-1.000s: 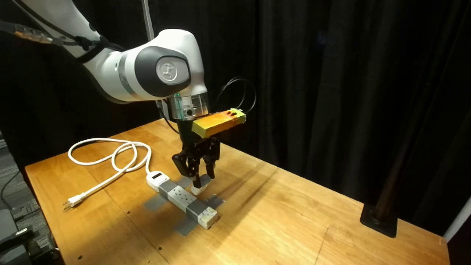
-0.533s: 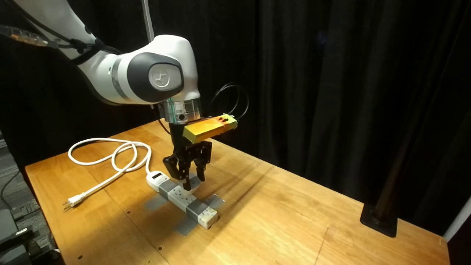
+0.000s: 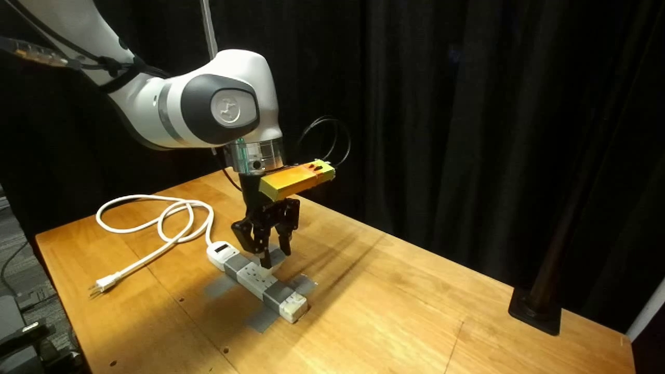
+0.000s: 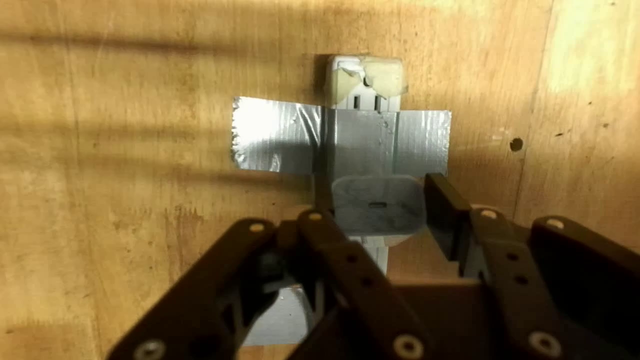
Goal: Pick up the charger from the table and put it on the adapter
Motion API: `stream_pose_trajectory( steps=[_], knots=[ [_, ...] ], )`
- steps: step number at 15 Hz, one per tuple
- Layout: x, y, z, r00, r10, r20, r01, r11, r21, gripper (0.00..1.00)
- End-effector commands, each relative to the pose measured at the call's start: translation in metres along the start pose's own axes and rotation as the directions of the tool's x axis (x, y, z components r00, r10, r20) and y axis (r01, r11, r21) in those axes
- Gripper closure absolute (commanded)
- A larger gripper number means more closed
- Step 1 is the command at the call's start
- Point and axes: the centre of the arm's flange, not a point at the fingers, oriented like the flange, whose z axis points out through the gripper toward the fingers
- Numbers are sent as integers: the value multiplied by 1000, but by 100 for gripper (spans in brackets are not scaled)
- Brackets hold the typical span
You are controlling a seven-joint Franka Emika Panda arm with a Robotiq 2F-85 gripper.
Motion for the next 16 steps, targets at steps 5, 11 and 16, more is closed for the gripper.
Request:
stream_pose_trajectory(
  steps=[5, 11, 16],
  knots=[
    [18, -18, -18, 992, -45, 121, 59, 992, -111, 77],
    [28, -27, -4, 976, -46, 213, 81, 984, -159, 77],
    [42, -37, 3, 975, -57, 215, 92, 983, -157, 77]
  ],
)
